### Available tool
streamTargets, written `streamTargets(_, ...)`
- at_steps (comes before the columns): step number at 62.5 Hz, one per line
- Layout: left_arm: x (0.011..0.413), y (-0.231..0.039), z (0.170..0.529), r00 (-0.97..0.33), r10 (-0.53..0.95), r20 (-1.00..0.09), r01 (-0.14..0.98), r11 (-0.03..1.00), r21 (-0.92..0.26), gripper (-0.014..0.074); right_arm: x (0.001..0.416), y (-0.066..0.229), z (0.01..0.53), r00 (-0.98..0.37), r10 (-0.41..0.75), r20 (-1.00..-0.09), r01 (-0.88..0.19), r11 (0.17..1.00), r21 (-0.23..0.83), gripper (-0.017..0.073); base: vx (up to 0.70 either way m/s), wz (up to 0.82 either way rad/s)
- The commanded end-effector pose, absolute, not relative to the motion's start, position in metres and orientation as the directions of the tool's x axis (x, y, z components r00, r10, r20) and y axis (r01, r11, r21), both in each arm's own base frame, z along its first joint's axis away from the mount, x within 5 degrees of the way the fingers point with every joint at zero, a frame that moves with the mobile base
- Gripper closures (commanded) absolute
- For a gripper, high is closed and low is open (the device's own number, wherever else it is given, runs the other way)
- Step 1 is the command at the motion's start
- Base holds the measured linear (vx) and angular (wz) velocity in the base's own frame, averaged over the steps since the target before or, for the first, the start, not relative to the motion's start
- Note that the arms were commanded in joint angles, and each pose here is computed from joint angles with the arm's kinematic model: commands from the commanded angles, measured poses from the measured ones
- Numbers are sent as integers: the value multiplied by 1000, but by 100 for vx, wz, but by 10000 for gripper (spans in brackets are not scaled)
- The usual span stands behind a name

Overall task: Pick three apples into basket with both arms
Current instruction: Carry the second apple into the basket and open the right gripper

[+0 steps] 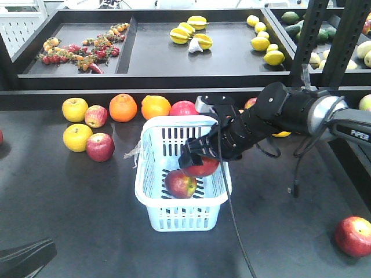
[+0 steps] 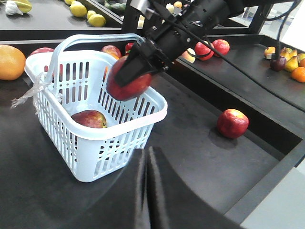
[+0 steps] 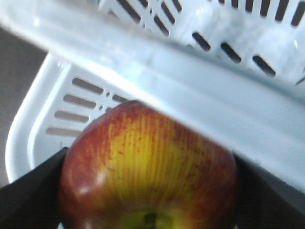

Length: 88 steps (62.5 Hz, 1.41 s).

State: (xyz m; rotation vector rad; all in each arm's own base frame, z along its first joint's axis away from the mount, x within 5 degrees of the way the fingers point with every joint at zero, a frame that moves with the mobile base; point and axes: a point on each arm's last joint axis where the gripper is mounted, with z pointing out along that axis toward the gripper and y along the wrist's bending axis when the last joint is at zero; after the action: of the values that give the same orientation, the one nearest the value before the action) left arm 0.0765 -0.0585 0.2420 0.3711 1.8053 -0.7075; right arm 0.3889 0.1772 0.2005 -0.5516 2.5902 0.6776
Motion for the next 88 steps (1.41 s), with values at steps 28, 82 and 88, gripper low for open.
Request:
streamTargets(28, 79, -58, 252, -328, -126, -936, 564, 769, -300, 601, 400, 188, 232, -758, -160, -633, -514, 743, 429, -52, 0, 0)
streamTargets(82, 79, -58, 252, -328, -126, -936, 564, 769, -300, 601, 364, 185, 268, -752, -330, -570, -624, 634, 456, 575, 0, 0)
streamTargets(88, 79, -58, 252, -328, -126, -936, 564, 769, -300, 601, 352, 180, 283, -746, -373, -551, -639, 633, 436, 566, 0, 0)
